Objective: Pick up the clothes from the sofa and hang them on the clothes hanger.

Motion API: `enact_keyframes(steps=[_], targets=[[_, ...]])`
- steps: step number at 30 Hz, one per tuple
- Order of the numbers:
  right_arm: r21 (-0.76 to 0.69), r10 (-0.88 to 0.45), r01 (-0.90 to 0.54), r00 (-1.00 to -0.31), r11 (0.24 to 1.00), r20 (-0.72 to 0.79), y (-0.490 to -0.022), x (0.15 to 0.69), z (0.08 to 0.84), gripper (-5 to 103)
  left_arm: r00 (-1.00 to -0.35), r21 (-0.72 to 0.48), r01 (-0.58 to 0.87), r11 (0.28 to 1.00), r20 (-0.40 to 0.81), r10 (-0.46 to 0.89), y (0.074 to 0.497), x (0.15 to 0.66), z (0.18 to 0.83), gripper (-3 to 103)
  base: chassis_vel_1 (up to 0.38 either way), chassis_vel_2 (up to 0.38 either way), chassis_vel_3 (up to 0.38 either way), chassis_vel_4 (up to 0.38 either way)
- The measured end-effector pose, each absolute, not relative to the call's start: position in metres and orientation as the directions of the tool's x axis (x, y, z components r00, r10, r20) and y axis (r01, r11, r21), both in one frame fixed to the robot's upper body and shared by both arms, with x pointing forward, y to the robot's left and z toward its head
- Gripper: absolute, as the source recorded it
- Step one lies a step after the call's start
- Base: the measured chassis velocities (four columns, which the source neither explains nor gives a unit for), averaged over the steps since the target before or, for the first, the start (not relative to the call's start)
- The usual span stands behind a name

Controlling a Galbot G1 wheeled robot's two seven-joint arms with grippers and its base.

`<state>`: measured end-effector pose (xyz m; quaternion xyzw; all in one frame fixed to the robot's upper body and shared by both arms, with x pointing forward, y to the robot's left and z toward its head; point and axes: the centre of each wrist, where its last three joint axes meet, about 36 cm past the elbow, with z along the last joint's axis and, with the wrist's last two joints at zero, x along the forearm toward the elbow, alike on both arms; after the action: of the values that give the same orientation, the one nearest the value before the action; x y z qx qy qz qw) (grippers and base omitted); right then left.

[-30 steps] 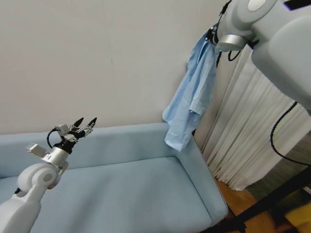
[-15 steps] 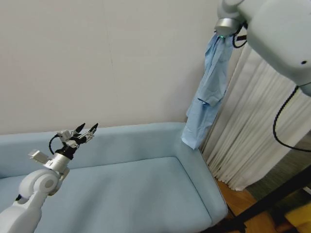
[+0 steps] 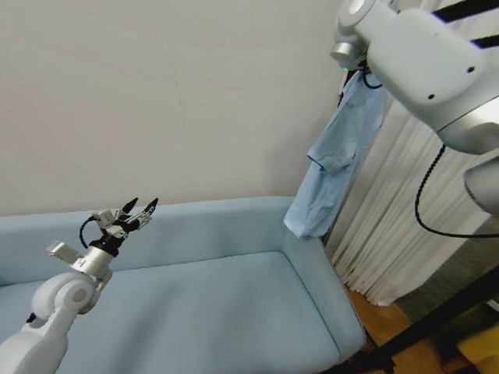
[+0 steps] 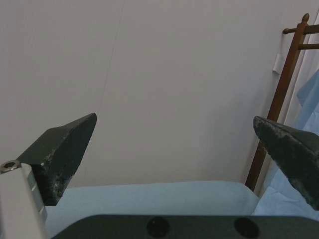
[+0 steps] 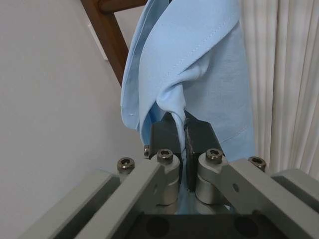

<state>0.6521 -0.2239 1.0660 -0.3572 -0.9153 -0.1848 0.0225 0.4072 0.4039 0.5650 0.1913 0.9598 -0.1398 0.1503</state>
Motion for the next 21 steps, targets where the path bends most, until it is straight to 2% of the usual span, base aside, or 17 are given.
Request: enact_keyframes(steps=[13,21], targets=[[0.324,0.686,0.708,-0.699,0.627,0.201,-0.249,0.681,1.06,2,-0.877,-0.212,0.418,0.883,-0.35,0.331,0.41,0.409,0.559,100,0.0,0.0,0.0,0.0],[0.321,0.685,0.705,-0.702,0.632,0.194,-0.27,0.683,1.054,2,-0.875,-0.212,0.421,0.882,-0.351,0.334,0.41,0.411,0.557,100,0.0,0.0,0.0,0.0]])
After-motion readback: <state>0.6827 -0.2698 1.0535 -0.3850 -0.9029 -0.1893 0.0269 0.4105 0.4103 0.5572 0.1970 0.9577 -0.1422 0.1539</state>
